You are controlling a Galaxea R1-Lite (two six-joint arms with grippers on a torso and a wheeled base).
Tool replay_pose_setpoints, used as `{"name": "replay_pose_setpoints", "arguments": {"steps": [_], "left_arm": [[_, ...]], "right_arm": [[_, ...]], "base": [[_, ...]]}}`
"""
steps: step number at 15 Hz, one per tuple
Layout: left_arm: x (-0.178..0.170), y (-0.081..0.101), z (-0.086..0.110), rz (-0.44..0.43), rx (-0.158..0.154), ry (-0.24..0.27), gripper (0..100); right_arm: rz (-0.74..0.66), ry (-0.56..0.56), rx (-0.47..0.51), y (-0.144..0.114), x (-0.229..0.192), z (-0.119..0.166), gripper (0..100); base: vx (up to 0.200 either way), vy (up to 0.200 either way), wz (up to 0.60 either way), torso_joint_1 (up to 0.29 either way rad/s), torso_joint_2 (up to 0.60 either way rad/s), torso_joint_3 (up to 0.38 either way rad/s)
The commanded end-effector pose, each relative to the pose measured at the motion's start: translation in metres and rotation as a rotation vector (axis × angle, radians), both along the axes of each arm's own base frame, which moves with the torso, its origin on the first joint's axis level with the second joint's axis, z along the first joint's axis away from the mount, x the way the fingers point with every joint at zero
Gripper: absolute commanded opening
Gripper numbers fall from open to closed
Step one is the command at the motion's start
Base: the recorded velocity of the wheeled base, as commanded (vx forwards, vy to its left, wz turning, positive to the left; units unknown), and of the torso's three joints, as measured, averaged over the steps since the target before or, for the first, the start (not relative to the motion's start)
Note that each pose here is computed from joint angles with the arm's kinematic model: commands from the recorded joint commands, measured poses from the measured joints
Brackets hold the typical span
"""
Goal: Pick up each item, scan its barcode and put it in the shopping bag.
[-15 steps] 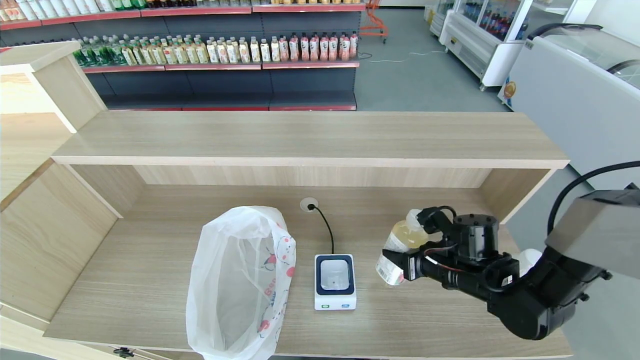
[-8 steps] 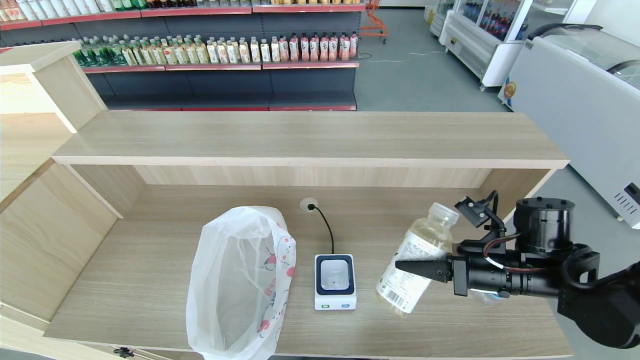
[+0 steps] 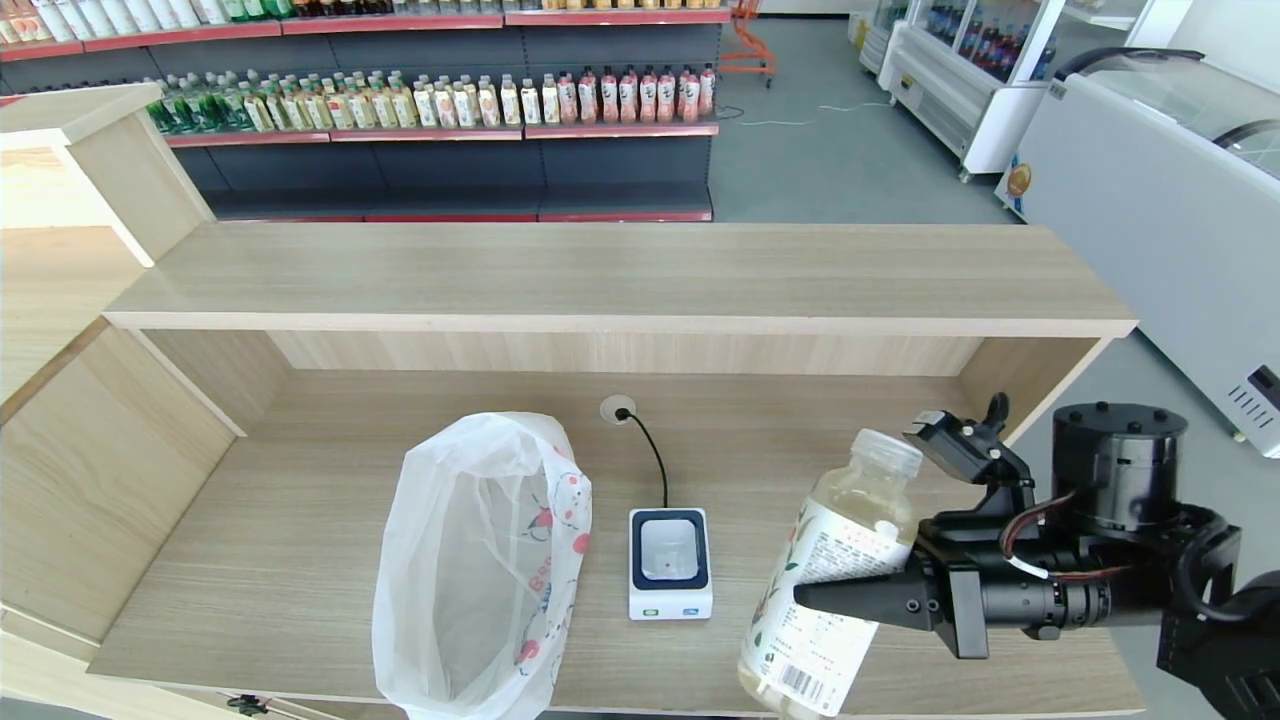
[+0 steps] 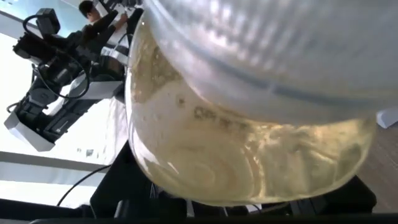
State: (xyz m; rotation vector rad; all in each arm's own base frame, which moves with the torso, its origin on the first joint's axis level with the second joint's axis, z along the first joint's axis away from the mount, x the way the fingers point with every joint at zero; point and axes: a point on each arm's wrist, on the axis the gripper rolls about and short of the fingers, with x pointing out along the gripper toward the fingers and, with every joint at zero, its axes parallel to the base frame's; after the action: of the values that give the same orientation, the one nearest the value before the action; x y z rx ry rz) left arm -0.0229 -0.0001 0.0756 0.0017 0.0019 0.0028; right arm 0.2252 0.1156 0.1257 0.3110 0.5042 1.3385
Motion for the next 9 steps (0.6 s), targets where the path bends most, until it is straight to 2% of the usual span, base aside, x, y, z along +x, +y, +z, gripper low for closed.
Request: {"name": "replay_pose_setpoints", "arguments": {"steps": [1,9], "left_arm": [[0.0,0.0,0.0,0.0,0.0,0.0,100],[0.0,0.0,0.0,0.0,0.0,0.0,100]], "right_arm": [[0.009,-0.01,0.004,0.001,-0.003,0.003,0],[0.075,0.022,-0.011,0.015,-0.012,-0.001,0]], "base": [[0.0,0.0,0.0,0.0,0.0,0.0],[0.0,0.0,0.0,0.0,0.0,0.0]]}}
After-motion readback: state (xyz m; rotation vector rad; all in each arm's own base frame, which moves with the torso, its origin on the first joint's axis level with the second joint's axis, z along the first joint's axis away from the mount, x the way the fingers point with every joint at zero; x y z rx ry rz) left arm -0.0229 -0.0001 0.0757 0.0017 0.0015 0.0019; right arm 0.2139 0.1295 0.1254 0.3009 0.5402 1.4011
